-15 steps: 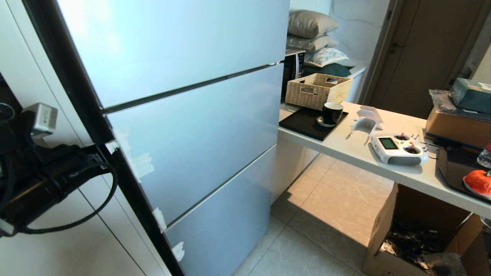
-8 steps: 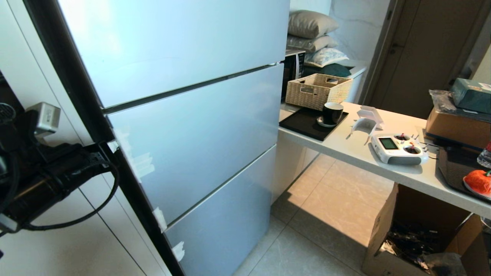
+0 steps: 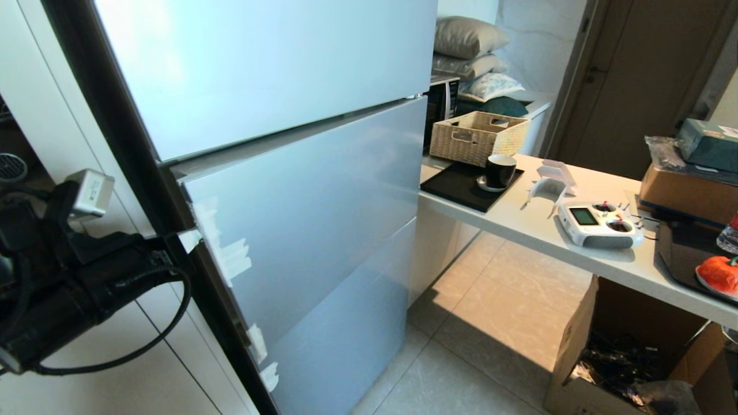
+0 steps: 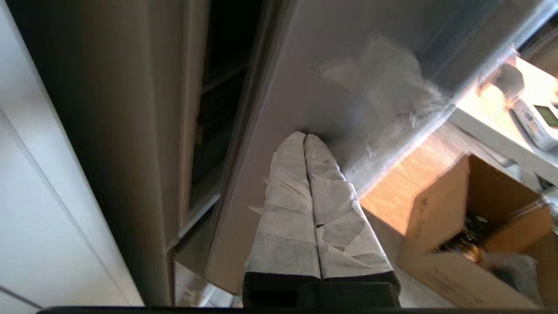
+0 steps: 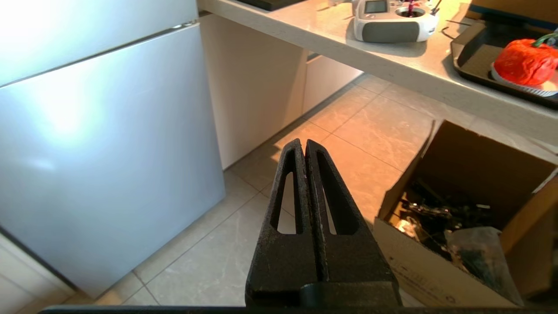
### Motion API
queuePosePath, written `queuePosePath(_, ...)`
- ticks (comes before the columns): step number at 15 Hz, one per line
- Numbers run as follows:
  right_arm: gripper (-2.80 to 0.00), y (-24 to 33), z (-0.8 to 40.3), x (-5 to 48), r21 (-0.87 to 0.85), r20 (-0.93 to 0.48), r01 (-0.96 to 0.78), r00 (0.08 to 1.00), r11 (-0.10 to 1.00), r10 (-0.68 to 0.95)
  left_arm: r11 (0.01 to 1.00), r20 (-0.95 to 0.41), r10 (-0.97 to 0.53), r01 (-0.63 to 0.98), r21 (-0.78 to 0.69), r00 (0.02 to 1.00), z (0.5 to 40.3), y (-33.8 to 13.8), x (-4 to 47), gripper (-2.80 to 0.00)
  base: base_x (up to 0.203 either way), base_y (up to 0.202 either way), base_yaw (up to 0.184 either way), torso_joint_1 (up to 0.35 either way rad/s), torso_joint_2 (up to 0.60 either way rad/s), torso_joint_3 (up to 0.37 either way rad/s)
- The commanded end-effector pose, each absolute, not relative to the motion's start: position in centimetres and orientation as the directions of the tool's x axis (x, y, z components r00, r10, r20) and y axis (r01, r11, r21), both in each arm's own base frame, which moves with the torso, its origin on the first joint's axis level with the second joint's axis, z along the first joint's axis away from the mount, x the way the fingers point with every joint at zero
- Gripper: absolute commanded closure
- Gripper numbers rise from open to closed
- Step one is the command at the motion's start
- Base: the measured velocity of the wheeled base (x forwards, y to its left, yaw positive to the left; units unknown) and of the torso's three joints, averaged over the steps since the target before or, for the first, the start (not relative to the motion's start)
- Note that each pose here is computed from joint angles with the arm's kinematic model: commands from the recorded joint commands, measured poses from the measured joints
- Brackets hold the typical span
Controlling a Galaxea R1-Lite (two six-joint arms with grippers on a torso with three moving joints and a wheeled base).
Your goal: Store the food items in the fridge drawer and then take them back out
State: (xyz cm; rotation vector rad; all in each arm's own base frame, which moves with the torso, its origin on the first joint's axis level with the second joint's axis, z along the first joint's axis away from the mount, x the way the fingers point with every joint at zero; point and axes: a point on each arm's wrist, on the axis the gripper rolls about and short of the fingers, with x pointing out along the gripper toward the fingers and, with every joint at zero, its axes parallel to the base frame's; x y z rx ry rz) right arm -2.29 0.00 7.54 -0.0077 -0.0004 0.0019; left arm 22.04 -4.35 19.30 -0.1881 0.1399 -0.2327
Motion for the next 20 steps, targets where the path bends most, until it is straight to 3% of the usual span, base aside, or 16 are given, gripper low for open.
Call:
queuePosePath(1, 0.00, 0.0, 7.5, -2.3, -0.008, -0.002, -0.005, 1.000, 1.000, 0.005, 0.944, -0.098, -0.285, 0.261, -0.201, 0.954, 19.5, -5.1, 21.0, 0.00, 0.000, 0.000, 0.000, 0.000, 0.00, 0.000)
queuePosePath(6, 0.00, 0.0, 7.5, -2.3, -0.008, -0.002, -0.004, 1.000, 1.000, 0.004, 0.839, -0.068, -0.526, 0.503, -0.209, 0.848, 19.5, -7.5, 16.8, 0.00, 0.000, 0.000, 0.000, 0.000, 0.00, 0.000)
queuePosePath(11, 0.00, 0.0, 7.5, -2.3, -0.008, -0.002, -0.003, 1.000, 1.000, 0.003, 0.697, -0.041, -0.706, 0.683, -0.217, 0.707, 18.4, -6.3, 12.0, 0.00, 0.000, 0.000, 0.000, 0.000, 0.00, 0.000)
queuePosePath(15, 0.00, 0.0, 7.5, -2.3, -0.008, -0.002, -0.003, 1.000, 1.000, 0.003, 0.819, 0.061, -0.541, 0.543, -0.186, 0.839, 20.5, -5.2, 11.3, 0.00, 0.000, 0.000, 0.000, 0.000, 0.00, 0.000)
queuePosePath(18, 0.00, 0.0, 7.5, -2.3, -0.008, -0.002, -0.005, 1.000, 1.000, 0.005, 0.834, 0.133, -0.516, 0.532, -0.145, 0.846, 21.5, -4.0, 8.5, 0.00, 0.000, 0.000, 0.000, 0.000, 0.00, 0.000)
queuePosePath(20, 0.00, 0.0, 7.5, -2.3, -0.008, -0.002, -0.005, 1.000, 1.000, 0.005, 0.873, 0.090, -0.475, 0.482, -0.078, 0.875, 21.0, -2.7, 5.9, 0.00, 0.000, 0.000, 0.000, 0.000, 0.00, 0.000)
